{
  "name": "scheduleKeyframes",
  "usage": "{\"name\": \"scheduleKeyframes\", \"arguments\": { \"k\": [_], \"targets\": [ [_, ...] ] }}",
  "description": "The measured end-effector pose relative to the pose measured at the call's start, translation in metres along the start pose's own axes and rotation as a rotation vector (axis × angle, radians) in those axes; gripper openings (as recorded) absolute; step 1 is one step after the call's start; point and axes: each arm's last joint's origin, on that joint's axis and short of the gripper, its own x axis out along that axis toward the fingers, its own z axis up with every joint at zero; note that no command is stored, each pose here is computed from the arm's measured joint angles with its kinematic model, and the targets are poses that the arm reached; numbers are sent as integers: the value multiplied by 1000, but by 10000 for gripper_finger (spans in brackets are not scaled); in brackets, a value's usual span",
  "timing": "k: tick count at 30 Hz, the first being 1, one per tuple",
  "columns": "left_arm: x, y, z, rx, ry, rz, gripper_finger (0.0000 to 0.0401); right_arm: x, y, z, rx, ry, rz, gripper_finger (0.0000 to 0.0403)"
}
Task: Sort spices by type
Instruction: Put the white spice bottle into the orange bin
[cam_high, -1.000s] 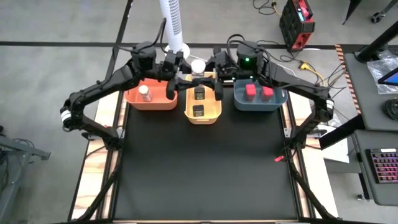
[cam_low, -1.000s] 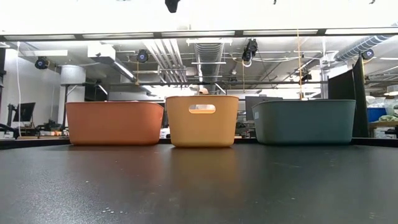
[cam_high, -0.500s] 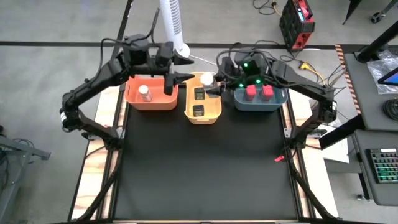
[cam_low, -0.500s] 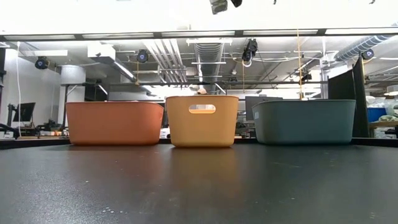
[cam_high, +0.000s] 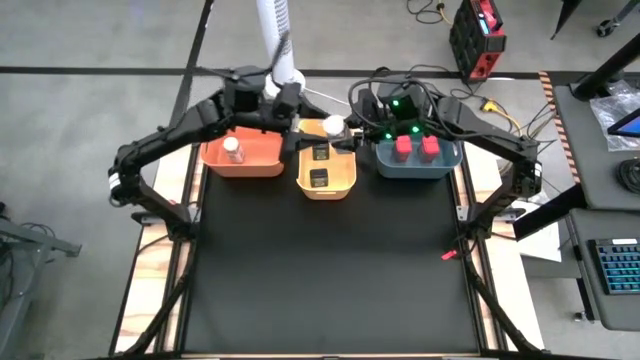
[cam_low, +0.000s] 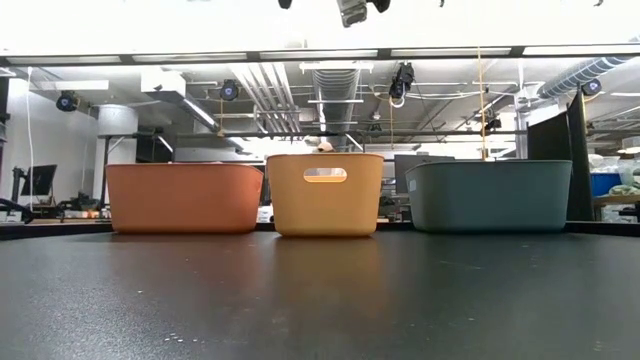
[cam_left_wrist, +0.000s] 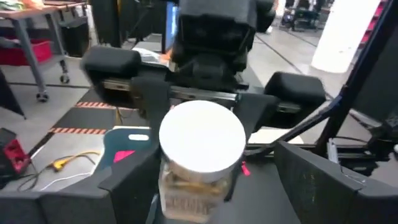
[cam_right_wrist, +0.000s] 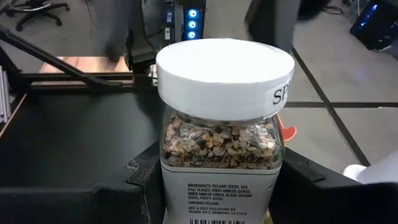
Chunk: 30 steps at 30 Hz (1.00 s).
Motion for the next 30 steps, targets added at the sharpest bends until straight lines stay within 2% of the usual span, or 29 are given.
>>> {"name": "scheduleKeyframes", "arguments": {
  "k": [9, 19, 25, 30],
  "targets": [
    [28, 10, 6, 32, 33, -19, 293, 12, 1, -7, 12, 58, 17, 193],
    [26, 9, 14, 78, 177, -45, 275, 7, 2, -3, 5, 37, 15, 193],
    [32, 11, 9, 68, 185, -57, 273, 6, 2, -2, 3, 33, 13, 193],
    [32, 11, 12, 68, 166, -52, 256, 6, 1, -2, 2, 28, 12, 194]
  ]
}}
